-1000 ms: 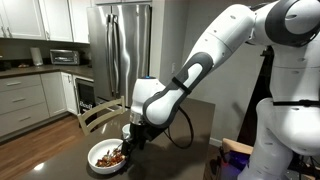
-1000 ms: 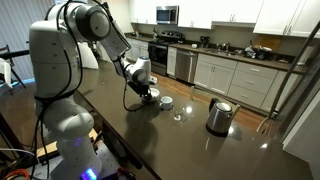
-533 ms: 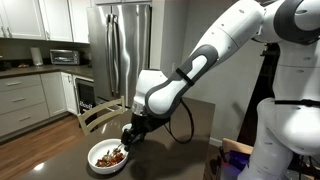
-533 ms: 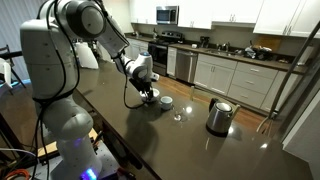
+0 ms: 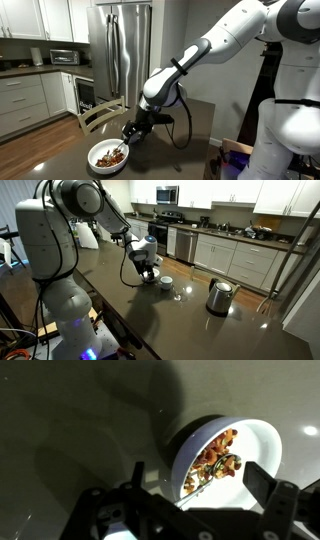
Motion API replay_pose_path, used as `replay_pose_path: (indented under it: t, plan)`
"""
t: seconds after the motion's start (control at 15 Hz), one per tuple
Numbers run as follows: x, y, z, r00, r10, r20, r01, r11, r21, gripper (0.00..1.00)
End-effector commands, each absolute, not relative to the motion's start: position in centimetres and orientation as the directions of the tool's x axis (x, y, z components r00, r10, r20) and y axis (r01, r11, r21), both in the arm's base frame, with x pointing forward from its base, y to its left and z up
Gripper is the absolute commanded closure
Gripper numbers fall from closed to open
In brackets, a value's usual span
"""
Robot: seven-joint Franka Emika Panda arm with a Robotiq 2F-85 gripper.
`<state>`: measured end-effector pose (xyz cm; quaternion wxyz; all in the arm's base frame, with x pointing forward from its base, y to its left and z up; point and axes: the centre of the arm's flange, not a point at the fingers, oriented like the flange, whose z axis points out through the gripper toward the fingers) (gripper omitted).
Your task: Use the spoon and put the objects in the bowl into the cup
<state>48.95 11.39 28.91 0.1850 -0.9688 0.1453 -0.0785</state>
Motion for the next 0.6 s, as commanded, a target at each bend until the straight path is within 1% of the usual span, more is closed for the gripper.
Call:
replay_pose_path:
  t: [0.0, 0.53]
  plan:
    - [48.0, 10.0, 28.7, 0.942, -0.298, 0.154, -0.200, -0.868, -0.455, 0.00]
    - [48.0, 10.1, 27.5, 0.938, -0.279, 0.206, -0.132, -0.837, -0.532, 0.00]
